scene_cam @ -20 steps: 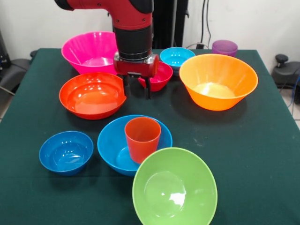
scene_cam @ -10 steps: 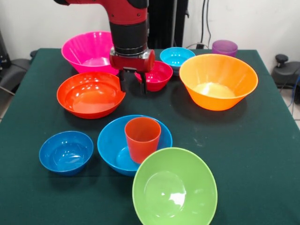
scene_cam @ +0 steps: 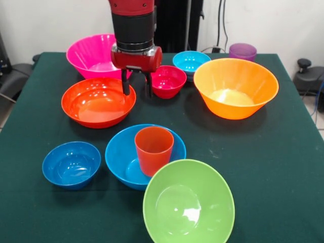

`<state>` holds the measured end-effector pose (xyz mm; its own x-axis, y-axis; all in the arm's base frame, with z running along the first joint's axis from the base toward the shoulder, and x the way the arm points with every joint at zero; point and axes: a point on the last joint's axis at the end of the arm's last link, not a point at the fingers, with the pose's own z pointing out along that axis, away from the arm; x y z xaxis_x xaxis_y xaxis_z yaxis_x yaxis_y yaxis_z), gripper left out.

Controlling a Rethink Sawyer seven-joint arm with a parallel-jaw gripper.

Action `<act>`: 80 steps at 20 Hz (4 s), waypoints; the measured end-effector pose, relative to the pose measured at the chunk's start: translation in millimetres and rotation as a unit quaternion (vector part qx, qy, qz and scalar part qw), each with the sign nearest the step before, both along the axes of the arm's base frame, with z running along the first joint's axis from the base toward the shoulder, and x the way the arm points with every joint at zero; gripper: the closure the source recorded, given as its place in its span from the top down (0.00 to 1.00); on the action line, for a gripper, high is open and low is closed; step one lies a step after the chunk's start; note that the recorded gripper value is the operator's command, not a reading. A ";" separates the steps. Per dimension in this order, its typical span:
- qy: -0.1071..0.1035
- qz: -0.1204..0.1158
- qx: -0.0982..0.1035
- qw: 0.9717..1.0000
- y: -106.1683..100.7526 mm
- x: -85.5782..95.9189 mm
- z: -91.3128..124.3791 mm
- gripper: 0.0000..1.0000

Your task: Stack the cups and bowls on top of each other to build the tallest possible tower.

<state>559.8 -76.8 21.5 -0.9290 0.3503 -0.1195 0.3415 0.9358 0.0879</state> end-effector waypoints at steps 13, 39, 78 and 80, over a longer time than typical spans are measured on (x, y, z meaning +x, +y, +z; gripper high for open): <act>0.026 0.016 0.010 0.999 -5.0 -27.5 -32.1 1.00; 0.006 0.051 0.007 0.999 -26.3 -41.0 -73.7 1.00; -0.048 0.071 -0.040 0.996 64.6 53.8 53.7 0.00; -0.050 0.070 -0.040 0.995 68.1 56.1 58.5 0.00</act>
<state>615.9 -8.7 80.0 -0.9502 0.2029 -0.2367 0.1998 0.9791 0.0374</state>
